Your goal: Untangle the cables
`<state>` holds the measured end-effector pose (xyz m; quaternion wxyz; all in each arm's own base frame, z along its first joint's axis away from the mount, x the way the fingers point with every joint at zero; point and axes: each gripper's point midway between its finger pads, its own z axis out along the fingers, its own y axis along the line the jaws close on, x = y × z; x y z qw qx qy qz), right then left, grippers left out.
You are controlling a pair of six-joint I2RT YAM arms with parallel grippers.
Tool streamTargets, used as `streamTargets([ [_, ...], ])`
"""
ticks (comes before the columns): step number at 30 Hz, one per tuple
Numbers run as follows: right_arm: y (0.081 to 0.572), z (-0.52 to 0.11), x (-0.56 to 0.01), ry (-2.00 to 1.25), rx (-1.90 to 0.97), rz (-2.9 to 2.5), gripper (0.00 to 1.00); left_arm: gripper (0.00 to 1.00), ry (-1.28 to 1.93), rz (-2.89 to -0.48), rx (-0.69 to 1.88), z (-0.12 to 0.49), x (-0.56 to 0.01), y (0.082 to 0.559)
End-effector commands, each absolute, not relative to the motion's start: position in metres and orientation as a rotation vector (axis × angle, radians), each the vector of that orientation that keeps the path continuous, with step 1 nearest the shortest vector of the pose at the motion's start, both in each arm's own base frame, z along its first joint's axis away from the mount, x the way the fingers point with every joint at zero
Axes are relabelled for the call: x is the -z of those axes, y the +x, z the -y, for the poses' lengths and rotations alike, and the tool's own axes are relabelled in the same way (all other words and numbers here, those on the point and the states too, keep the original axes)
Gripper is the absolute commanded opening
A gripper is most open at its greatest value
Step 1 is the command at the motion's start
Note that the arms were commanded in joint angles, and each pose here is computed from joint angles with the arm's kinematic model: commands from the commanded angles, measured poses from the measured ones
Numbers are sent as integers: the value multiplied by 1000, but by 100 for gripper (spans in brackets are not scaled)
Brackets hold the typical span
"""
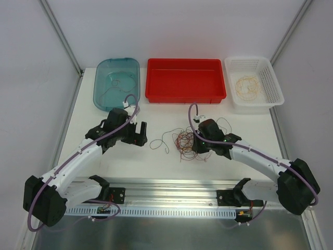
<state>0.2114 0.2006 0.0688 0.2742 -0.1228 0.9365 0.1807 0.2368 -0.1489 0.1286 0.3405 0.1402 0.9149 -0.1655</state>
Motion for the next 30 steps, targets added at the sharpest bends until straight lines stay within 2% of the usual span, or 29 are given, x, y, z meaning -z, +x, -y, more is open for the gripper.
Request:
streamTargets([
  [1, 222, -231, -95, -338, -525, -2430, 10, 99, 336, -2359, 563, 174, -146, 240],
  [2, 214, -244, -98, -368, -562, -2422, 6, 99, 323, -2369, 581, 179, -145, 238],
  [5, 203, -276, -110, -425, -642, -2390, 1, 99, 298, -2385, 619, 191, -143, 232],
  [11, 189, -328, -137, -537, -754, -2308, 3, 99, 171, -2404, 639, 199, -136, 226],
  [17, 196, -302, -128, -470, -615, -2313, 1, 99, 59, -2414, 626, 204, -124, 224],
  [24, 187, -299, -149, -488, -679, -2277, 1, 98, -31, -2502, 444, 207, -83, 236],
  [27, 185, -298, -166, -494, -706, -2249, 1, 94, -41, -2543, 374, 211, -66, 240],
  [30, 182, -296, -179, -509, -725, -2224, 1, 85, -69, -2576, 330, 215, -53, 243],
])
